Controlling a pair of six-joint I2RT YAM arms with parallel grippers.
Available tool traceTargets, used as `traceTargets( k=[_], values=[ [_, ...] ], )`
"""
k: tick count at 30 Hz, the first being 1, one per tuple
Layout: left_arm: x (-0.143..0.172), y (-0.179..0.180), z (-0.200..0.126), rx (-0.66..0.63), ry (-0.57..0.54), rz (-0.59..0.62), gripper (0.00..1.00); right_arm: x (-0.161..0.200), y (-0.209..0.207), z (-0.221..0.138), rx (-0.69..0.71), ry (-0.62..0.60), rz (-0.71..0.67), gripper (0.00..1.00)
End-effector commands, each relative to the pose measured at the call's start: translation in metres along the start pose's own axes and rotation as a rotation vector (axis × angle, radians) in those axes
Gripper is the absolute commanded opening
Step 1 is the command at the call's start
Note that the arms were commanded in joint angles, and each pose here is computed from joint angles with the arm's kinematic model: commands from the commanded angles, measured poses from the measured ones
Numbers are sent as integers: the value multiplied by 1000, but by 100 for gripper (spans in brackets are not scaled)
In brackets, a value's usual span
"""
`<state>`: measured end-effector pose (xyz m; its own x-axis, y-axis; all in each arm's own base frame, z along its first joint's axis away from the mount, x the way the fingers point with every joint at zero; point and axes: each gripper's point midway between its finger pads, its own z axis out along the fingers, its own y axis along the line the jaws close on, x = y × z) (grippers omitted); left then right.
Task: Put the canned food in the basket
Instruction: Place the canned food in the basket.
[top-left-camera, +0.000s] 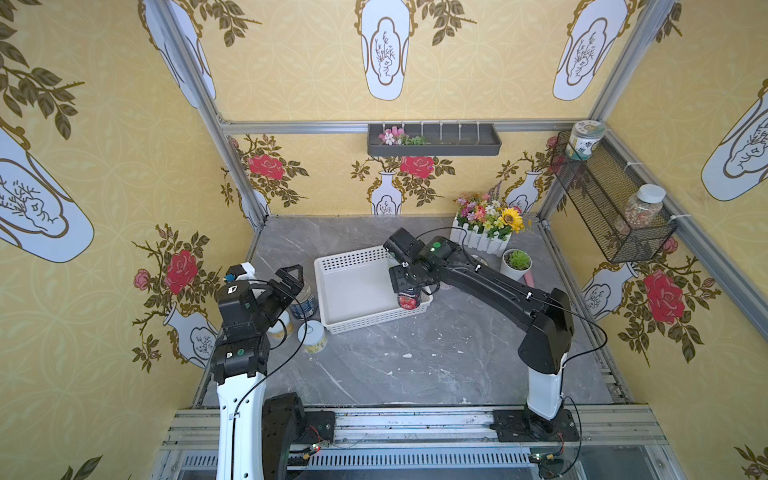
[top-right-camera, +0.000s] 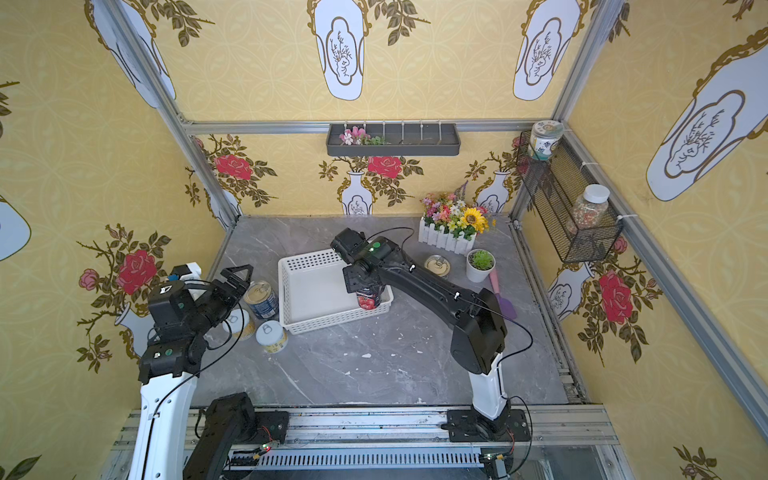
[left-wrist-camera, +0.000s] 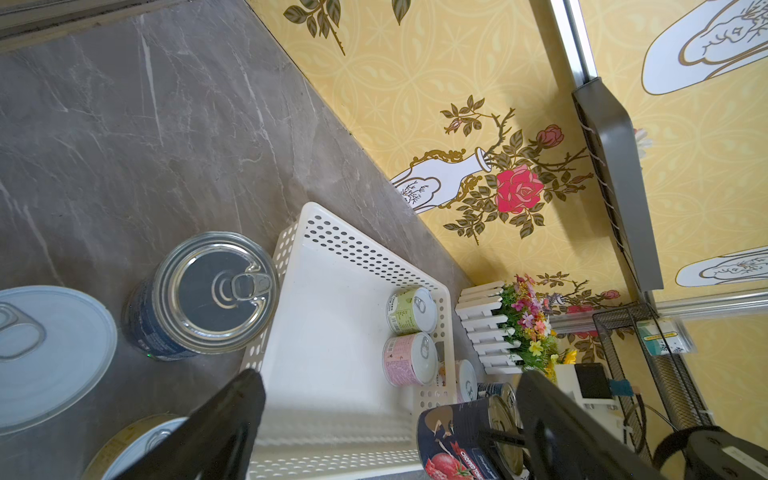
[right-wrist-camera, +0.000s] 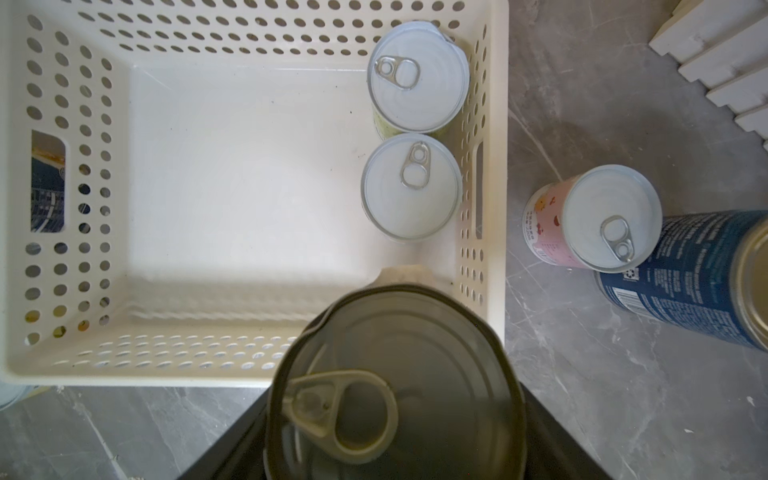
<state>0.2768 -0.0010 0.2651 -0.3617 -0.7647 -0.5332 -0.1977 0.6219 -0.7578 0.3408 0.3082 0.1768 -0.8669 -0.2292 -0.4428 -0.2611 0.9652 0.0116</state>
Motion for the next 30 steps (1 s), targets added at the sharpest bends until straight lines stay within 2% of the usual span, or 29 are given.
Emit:
traceTargets(
  k=[1, 7, 15, 30],
  values=[
    [-2, -3, 0, 14, -5, 14, 100, 3, -5, 7, 16, 22, 1, 66],
    [-2, -3, 0, 12, -4, 14, 100, -13, -20, 17, 4, 8, 48, 65],
    [-2, -3, 0, 12, -6, 15, 100, -17, -20, 27, 4, -3, 44, 65],
    [1, 0, 2, 7, 8, 4, 100, 32, -34, 48, 122, -11, -21, 66]
  ],
)
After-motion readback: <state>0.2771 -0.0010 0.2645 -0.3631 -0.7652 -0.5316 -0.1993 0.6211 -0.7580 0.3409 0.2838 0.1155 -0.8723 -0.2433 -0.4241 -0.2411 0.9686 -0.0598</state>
